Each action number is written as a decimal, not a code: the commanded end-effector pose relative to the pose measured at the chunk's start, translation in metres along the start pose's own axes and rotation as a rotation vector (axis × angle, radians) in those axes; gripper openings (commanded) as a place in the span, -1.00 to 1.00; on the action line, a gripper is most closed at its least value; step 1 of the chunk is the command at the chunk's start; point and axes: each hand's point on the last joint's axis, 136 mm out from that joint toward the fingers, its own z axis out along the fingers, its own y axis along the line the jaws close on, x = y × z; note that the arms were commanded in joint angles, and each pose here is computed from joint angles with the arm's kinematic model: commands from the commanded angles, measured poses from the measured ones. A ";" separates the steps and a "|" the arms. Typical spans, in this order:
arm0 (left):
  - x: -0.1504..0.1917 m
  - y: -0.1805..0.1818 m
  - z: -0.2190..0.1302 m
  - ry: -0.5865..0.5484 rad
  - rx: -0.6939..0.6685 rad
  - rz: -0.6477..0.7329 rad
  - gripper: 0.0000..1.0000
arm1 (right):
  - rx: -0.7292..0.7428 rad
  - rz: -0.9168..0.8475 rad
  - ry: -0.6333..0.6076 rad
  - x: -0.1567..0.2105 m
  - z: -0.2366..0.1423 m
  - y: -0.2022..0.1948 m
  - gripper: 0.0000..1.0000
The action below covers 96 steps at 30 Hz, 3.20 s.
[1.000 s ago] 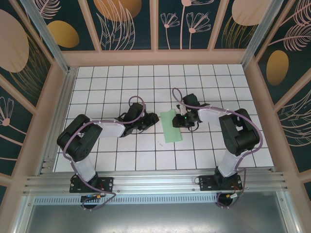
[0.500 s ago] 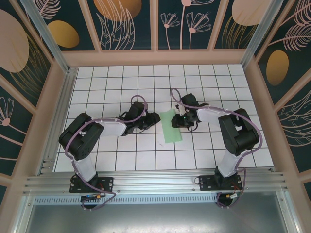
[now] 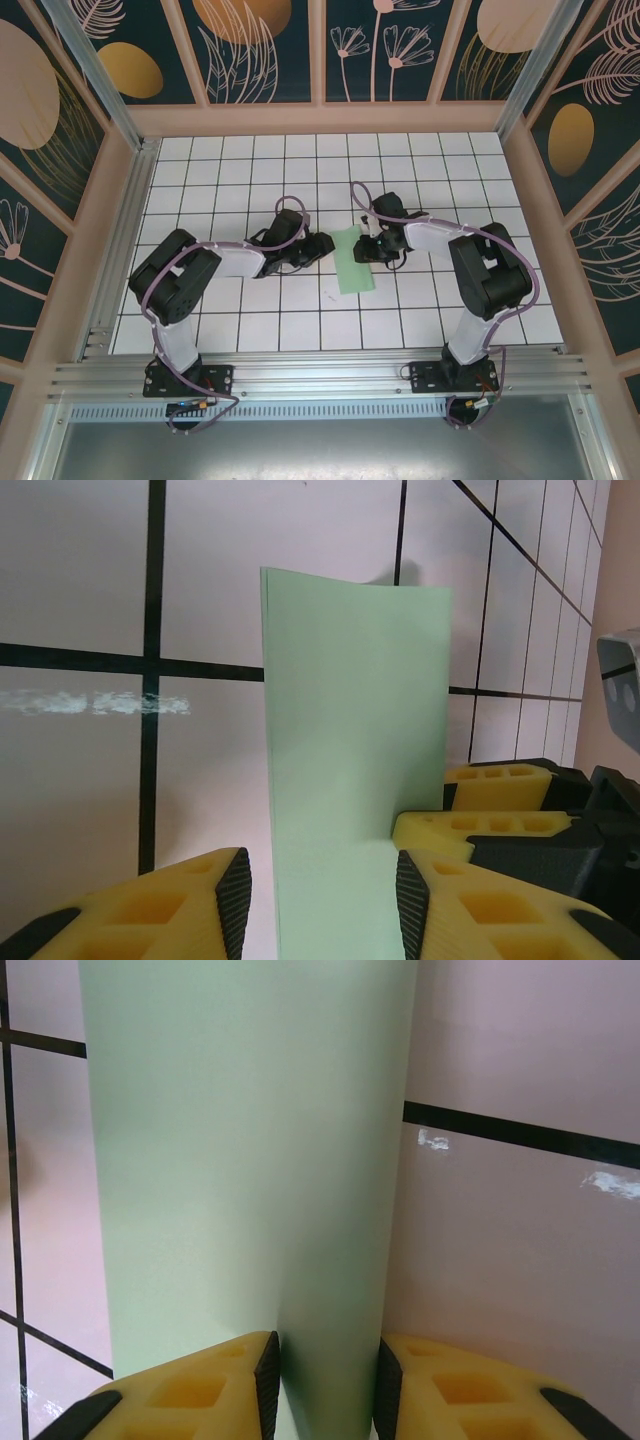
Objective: Fold a paper plane with a square sheet of paper (pick it up from the middle)
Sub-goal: First fold in half a square sheet of paper at the center of the table, then hold the paper at the center of the table, then fold the square sheet of paper in half at the center of the table.
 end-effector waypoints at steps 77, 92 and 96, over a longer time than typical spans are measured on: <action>0.043 0.100 0.037 0.128 -0.510 0.062 -0.87 | -0.178 0.186 0.002 0.002 -0.007 0.011 -0.65; 0.046 0.115 0.034 0.132 -0.553 0.070 -0.87 | -0.202 0.173 -0.091 -0.012 -0.040 0.020 -0.61; 0.046 0.115 0.035 0.135 -0.551 0.072 -0.87 | -0.254 0.187 -0.040 0.004 -0.037 0.028 -0.61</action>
